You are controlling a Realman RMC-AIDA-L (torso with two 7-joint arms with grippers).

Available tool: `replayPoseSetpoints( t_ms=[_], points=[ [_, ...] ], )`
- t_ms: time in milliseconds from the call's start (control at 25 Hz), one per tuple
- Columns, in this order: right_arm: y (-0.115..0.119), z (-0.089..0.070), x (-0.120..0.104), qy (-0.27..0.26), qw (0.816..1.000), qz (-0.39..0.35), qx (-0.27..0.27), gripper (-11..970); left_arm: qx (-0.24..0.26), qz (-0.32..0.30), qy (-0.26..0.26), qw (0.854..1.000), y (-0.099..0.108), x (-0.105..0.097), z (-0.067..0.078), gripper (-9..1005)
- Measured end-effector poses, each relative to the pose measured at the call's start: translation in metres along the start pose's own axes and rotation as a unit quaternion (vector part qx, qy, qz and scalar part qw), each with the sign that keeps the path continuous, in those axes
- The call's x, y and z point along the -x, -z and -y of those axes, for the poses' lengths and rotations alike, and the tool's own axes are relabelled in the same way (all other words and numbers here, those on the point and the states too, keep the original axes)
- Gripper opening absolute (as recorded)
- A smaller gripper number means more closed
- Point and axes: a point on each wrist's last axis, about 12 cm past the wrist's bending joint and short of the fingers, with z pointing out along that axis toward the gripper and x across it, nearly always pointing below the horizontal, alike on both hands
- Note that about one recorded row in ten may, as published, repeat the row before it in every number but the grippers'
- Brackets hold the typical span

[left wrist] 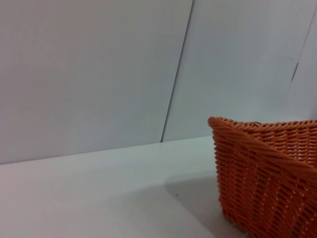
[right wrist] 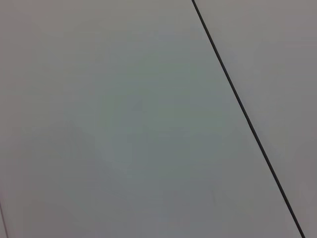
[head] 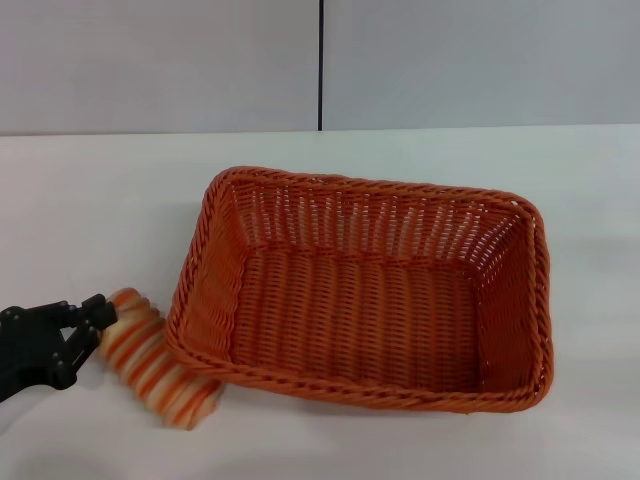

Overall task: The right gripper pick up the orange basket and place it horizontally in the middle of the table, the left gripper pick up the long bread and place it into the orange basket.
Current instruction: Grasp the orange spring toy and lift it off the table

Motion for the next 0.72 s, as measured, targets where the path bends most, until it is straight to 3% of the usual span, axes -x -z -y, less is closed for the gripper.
replayPoseSetpoints(
  t_ms=[480, 640, 720],
  points=[
    [0.000, 0.000, -0.001, 0.000, 1.000, 0.000, 0.000, 407, 0.006, 0.004, 0.000, 1.000, 0.003, 0.001, -0.002, 101],
    [-0.001, 0.000, -0.001, 0.000, 1.000, 0.000, 0.000, 407, 0.019, 0.016, 0.002, 1.000, 0.006, 0.003, -0.005, 95],
    [-0.001, 0.000, 0.000, 0.000, 1.000, 0.001, 0.000, 407, 0.052, 0.037, 0.009, 0.998, 0.013, 0.005, -0.010, 92]
  ],
)
